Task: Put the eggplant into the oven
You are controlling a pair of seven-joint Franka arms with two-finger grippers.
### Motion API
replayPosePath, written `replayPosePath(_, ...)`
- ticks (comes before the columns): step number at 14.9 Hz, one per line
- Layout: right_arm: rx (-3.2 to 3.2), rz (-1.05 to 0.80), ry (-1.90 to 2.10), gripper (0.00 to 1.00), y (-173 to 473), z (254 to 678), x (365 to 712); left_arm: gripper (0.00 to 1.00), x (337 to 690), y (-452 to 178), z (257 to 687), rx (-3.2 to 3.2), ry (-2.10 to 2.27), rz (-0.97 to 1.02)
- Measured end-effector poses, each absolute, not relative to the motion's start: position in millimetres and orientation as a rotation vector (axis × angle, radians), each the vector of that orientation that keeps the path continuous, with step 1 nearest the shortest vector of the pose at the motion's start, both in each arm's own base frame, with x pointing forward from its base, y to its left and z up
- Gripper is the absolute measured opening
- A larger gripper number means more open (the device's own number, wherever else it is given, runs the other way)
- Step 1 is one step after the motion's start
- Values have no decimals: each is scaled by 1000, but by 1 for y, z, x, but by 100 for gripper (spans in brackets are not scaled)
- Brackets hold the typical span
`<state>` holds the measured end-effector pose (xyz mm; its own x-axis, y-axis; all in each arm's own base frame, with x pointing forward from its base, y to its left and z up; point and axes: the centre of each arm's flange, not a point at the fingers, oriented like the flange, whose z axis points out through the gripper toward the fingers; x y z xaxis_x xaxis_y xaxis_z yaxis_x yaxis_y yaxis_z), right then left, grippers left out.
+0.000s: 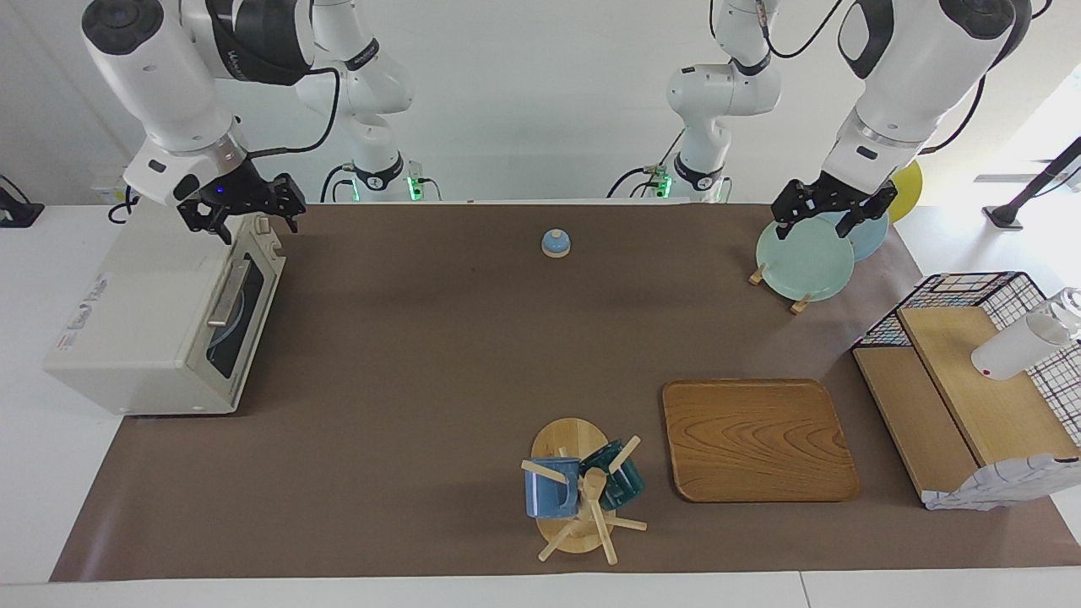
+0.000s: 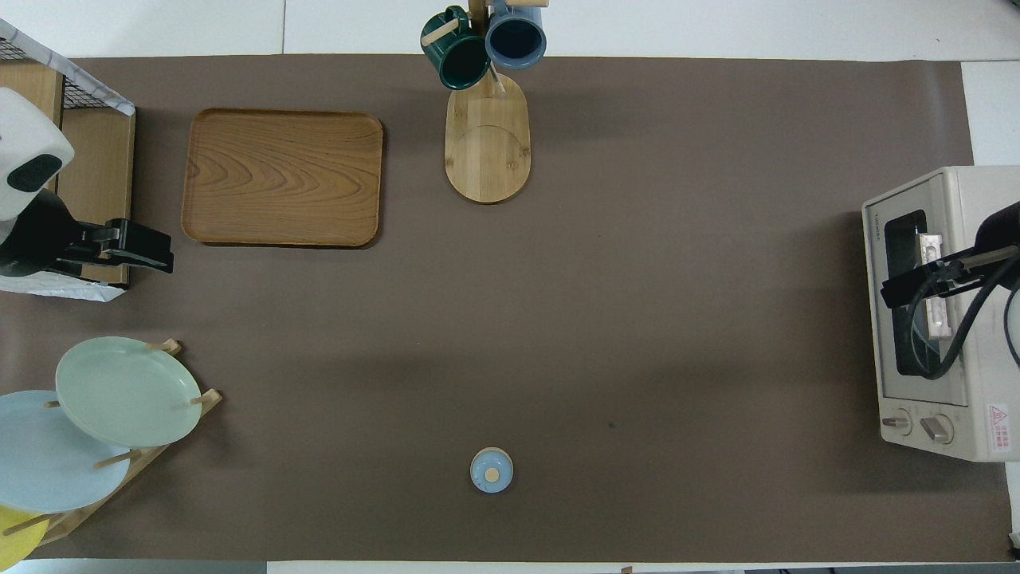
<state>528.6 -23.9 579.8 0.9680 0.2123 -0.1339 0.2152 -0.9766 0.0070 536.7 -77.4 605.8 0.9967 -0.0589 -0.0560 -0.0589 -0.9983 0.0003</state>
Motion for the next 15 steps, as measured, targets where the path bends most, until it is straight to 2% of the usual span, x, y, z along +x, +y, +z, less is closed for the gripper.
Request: replayPosePath(15, 3128, -158, 179, 100, -35, 598, 521, 100, 537, -77, 606, -3138, 92, 88)
